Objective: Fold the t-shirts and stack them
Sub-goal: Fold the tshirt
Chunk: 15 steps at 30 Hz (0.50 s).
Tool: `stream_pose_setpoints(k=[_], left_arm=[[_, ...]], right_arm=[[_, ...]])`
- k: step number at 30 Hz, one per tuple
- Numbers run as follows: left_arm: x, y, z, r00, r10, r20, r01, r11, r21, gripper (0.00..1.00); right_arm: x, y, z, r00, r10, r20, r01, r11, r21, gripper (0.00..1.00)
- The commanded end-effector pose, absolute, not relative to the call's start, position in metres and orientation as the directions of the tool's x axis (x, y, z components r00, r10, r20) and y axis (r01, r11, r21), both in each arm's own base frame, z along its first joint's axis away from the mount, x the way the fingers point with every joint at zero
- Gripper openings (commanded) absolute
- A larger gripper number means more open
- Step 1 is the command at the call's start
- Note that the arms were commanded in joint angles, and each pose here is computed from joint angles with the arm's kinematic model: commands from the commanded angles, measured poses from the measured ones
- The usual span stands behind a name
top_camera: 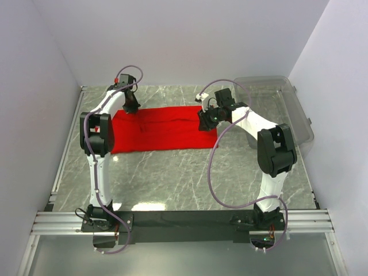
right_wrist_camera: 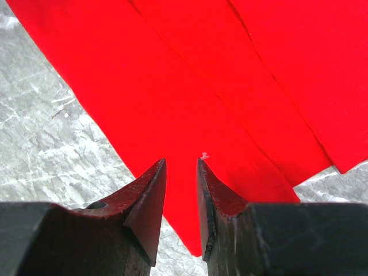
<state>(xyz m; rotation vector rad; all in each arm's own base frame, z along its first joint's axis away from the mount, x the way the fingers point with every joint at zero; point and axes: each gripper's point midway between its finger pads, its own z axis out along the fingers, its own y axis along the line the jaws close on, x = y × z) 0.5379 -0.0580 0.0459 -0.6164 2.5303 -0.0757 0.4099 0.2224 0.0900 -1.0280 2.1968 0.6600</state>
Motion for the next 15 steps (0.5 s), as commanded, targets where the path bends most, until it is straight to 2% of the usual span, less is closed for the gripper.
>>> stream_pose_setpoints(k=[1,14,15], left_arm=[[0.562,-0.073,0.106,-0.696,-0.412,-0.588,-0.304,0.911,-0.278,0.01],[0.568,-0.096,0.087,-0.746,-0.384,-0.545,-0.210,0.911,-0.355,0.02],[0.568,-0.097,0.086,-0.748,-0.382,-0.543,-0.207,0.911,-0.356,0.08]], right_arm=[[0.415,0.224,0.116,-0.459,-0.465,-0.757,-0.812,0.565,0.146,0.35],[0.415,0.222,0.116,-0.459,-0.468,-0.756,-0.811,0.568,0.140,0.35],[0.414,0.222,0.116,-0.459,-0.468,-0.755,-0.812,0.566,0.142,0.35]])
